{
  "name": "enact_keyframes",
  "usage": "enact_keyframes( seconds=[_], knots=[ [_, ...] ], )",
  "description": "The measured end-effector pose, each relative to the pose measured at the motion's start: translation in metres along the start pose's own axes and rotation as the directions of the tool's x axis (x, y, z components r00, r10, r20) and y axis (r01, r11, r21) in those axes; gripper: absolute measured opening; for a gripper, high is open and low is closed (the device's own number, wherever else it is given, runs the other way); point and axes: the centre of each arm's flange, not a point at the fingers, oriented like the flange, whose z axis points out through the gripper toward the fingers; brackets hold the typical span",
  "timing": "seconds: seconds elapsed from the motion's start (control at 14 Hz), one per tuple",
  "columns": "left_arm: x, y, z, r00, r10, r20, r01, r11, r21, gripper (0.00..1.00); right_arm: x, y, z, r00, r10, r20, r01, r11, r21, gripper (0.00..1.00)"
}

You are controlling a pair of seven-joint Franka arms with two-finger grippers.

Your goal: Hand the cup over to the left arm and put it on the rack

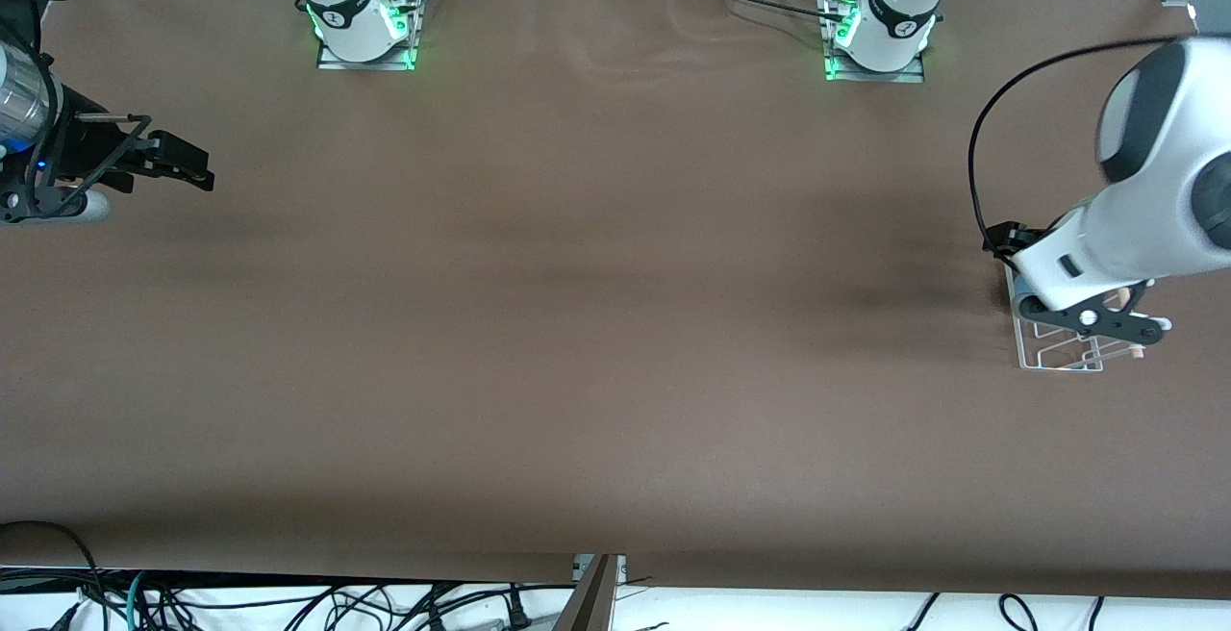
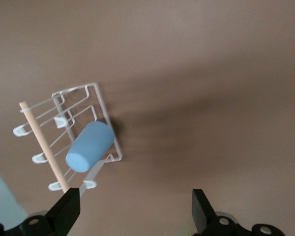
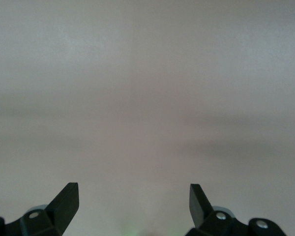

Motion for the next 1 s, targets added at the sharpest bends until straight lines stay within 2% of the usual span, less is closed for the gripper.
enact_keyframes(
  seconds=[0.21, 0.43, 0.57, 0.71, 1.0],
  knots=[
    [-0.004, -0.015, -0.033, 0.994, -0.065, -0.084, 0.062, 0.997, -0.037, 1.00, 0.000, 0.000, 0.000, 1.000, 0.000, -0.002, 0.000, 1.000, 0.000, 1.00],
    [0.001, -0.024, -0.027, 0.991, -0.102, -0.088, 0.088, 0.984, -0.153, 1.00, 0.000, 0.000, 0.000, 1.000, 0.000, -0.003, 0.000, 1.000, 0.000, 1.00],
    [0.008, -0.029, -0.024, 0.985, -0.122, -0.123, 0.097, 0.977, -0.191, 1.00, 0.000, 0.000, 0.000, 1.000, 0.000, -0.003, 0.000, 1.000, 0.000, 1.00],
    [0.006, -0.026, -0.028, 0.977, -0.142, -0.157, 0.111, 0.975, -0.191, 1.00, 0.000, 0.000, 0.000, 1.000, 0.000, -0.003, 0.000, 1.000, 0.000, 1.00],
    [-0.022, -0.004, -0.037, 0.960, -0.171, -0.221, 0.150, 0.982, -0.111, 1.00, 0.000, 0.000, -0.001, 1.000, 0.000, -0.003, 0.000, 1.000, 0.000, 1.00]
  ],
)
